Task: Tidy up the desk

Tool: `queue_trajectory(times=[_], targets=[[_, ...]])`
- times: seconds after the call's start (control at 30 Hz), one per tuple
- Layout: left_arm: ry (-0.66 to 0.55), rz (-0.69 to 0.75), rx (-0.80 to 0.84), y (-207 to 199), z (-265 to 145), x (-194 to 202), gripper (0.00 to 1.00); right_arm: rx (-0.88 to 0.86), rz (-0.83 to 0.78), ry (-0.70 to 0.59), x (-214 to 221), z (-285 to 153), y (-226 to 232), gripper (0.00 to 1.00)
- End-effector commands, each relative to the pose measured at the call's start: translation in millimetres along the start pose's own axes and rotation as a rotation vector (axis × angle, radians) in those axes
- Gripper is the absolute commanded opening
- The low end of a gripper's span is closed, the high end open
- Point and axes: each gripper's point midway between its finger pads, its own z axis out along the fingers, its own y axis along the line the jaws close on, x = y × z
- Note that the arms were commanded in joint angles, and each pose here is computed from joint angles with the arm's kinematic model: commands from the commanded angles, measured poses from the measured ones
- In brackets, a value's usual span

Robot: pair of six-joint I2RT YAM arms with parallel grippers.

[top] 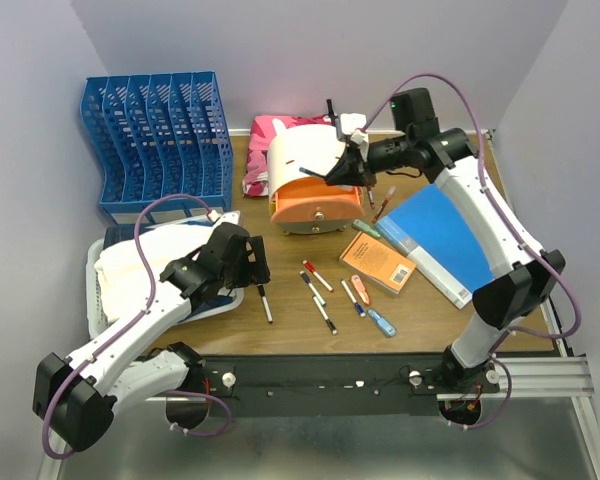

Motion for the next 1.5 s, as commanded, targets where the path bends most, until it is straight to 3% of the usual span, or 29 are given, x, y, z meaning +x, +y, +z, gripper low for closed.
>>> queue_trajectory(times=[0.0, 0.07, 0.1, 0.2, 0.43, 0.6, 0.7, 0.83, 0.87, 0.9, 1.0, 1.3, 1.47], targets=[[-0.012, -0.029, 0.075, -14.4, -1.4, -2.6, 0.98, -0.015, 0.037, 0.024, 14.6, 27.5, -3.5, 0.18], [-0.013, -0.029, 0.076, -14.2, -2.4, -2.6, 0.98, -0.008, 0.045, 0.028, 18.3, 33.0, -7.0, 0.24], [-0.011, -0.028, 0.074, -14.0, -2.4, -2.3, 0.98, 0.000, 0.064, 0.036, 20.6, 34.4, -8.4, 0.36], [-0.019, -0.026, 0.061, -11.5, -4.7, -4.4, 0.98, 0.013, 0.082, 0.030, 17.7, 35.7, -12.7, 0.57], [-0.133, -0.033, -0.069, 12.6, -25.8, -29.7, 0.99, 0.126, 0.172, 0.014, -10.2, 21.3, -31.3, 0.61], [-0.220, -0.026, -0.075, 14.9, -49.7, -51.0, 0.99, 0.483, 0.428, 0.055, 10.6, -15.9, -76.0, 0.72], [-0.270, -0.031, -0.066, 13.4, -59.8, -63.0, 0.99, 0.671, 0.633, 0.006, 36.9, -57.0, -104.5, 0.72], [-0.317, -0.040, -0.054, 10.6, -67.4, -74.2, 0.99, 0.993, 0.944, -0.031, 108.7, -103.6, -130.3, 0.72], [-0.327, -0.045, -0.053, 10.5, -68.4, -76.3, 0.99, 1.051, 1.022, 0.004, 138.5, -106.2, -124.3, 0.63], [-0.339, -0.053, -0.068, 13.2, -68.4, -78.1, 0.99, 1.091, 1.089, 0.014, 155.1, -107.4, -121.0, 0.48], [-0.373, -0.092, -0.074, 14.7, -69.3, -83.3, 0.99, 1.123, 1.186, 0.081, 200.1, -99.2, -110.9, 0.41], [-0.444, -0.158, -0.043, 8.1, -72.3, -99.2, 0.99, 1.330, 1.351, 0.288, 304.3, -91.0, -118.0, 0.53], [-0.439, -0.167, -0.038, 6.9, -69.6, -97.8, 0.99, 1.367, 1.387, 0.373, 342.8, -85.0, -110.7, 0.51]])
